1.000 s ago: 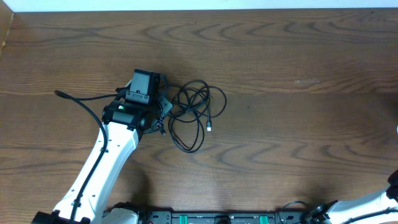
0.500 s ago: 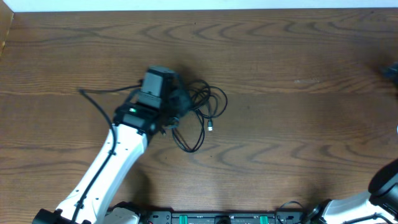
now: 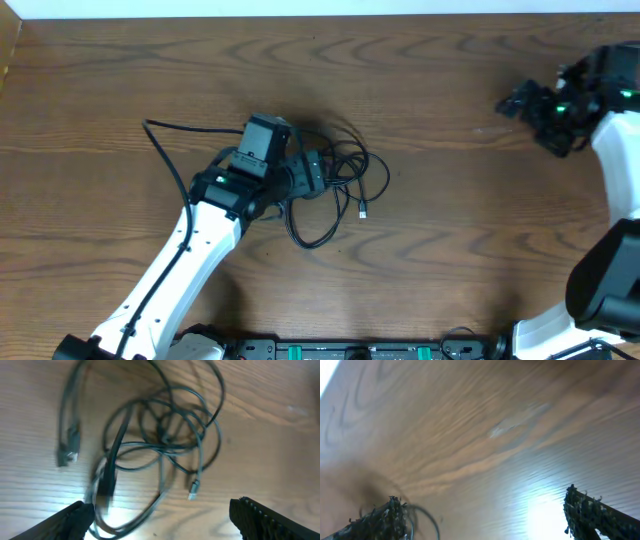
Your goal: Untangle cables
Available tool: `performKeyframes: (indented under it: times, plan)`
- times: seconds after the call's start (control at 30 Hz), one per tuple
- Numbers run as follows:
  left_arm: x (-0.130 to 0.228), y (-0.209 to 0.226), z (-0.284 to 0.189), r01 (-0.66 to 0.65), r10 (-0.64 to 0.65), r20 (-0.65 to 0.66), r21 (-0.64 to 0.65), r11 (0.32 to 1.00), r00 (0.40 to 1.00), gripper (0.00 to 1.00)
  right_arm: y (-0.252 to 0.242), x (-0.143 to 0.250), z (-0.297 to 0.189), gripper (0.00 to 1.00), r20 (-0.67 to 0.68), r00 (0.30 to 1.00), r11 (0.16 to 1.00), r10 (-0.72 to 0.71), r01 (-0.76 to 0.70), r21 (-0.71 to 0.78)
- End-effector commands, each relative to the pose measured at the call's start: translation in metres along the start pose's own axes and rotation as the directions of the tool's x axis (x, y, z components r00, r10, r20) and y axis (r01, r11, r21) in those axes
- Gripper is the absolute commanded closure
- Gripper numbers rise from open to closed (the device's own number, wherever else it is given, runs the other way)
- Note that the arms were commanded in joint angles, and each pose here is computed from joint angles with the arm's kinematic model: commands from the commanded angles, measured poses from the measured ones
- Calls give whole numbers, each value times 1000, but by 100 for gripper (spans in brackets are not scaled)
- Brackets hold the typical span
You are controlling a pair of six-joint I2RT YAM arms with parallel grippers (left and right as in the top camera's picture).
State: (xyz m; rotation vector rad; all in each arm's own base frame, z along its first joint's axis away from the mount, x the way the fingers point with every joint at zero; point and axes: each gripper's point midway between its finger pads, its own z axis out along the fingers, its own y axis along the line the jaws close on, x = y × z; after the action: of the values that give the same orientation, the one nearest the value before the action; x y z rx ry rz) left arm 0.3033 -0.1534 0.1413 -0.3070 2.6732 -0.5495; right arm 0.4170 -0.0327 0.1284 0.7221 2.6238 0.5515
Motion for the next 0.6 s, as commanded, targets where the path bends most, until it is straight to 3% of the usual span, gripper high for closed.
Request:
performKeyframes:
  times: [0.0,0.17,0.33,0.57]
  plan:
    - [-17,8,-14,-2,3,70,-14,1000,998,7,25,29,13,1,-60,994,995,-95,94,-19]
    - [-41,43,-36,157,-140,183,-82,984,973,6,69,82,39,1,-144,946,956,-292,283,-77]
    - [-43,101,-52,457,-400,272,-193,869,875,6,101,135,64,1,-168,847,862,-505,483,-155]
    - [-34,145,-64,615,-546,294,-257,746,785,6,135,196,96,1,-94,738,732,-668,628,-263]
